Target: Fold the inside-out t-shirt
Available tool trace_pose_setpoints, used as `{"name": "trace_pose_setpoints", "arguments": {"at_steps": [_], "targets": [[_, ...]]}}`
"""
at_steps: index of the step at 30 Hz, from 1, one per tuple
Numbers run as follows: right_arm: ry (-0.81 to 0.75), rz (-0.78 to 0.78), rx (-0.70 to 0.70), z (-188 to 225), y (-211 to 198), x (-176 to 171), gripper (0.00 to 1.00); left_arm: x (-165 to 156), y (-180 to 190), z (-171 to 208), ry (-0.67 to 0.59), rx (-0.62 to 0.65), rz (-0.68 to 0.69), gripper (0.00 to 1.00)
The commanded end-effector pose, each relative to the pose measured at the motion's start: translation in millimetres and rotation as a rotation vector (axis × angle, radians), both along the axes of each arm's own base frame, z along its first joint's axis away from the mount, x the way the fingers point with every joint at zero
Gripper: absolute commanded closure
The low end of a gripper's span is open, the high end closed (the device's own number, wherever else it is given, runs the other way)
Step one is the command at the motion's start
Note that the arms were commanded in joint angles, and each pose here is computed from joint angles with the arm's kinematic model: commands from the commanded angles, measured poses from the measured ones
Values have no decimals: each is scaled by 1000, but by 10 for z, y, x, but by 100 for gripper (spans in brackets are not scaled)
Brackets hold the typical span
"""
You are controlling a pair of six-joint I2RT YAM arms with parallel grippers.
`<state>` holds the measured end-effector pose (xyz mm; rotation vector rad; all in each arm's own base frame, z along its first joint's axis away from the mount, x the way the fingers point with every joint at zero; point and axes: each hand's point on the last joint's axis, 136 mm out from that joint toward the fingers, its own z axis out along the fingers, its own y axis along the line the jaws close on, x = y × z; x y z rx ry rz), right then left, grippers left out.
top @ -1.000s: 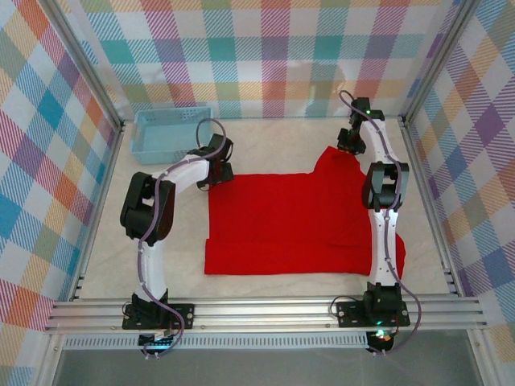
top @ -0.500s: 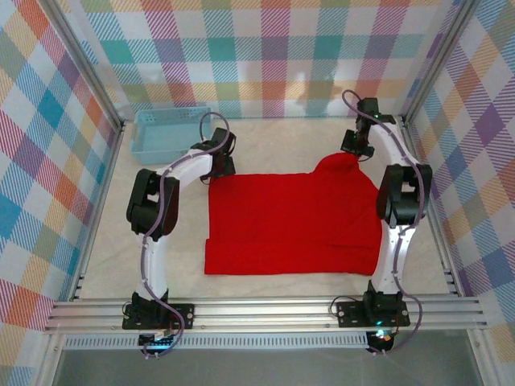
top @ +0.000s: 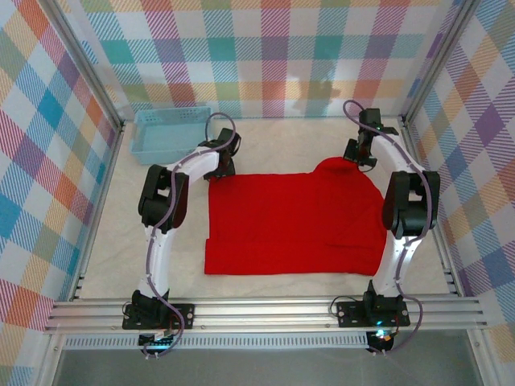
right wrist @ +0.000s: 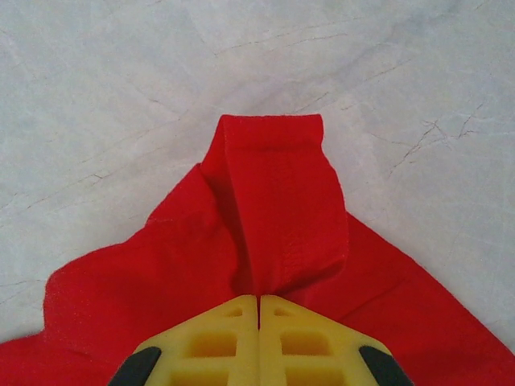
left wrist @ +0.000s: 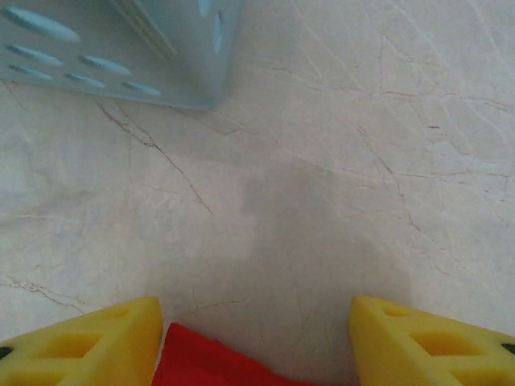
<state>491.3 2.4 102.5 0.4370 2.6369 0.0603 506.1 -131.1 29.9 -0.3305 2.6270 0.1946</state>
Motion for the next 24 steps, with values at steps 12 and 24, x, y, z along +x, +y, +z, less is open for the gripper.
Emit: {"name": "trace_pose_setpoints", "arguments": {"at_steps": [12, 24], "targets": [[-105, -77, -16, 420, -167, -59, 100, -86, -17, 11, 23, 52, 0, 69], [-150, -69, -10, 673, -142, -137, 100, -177, 79, 501, -58, 100, 49, 100]]}}
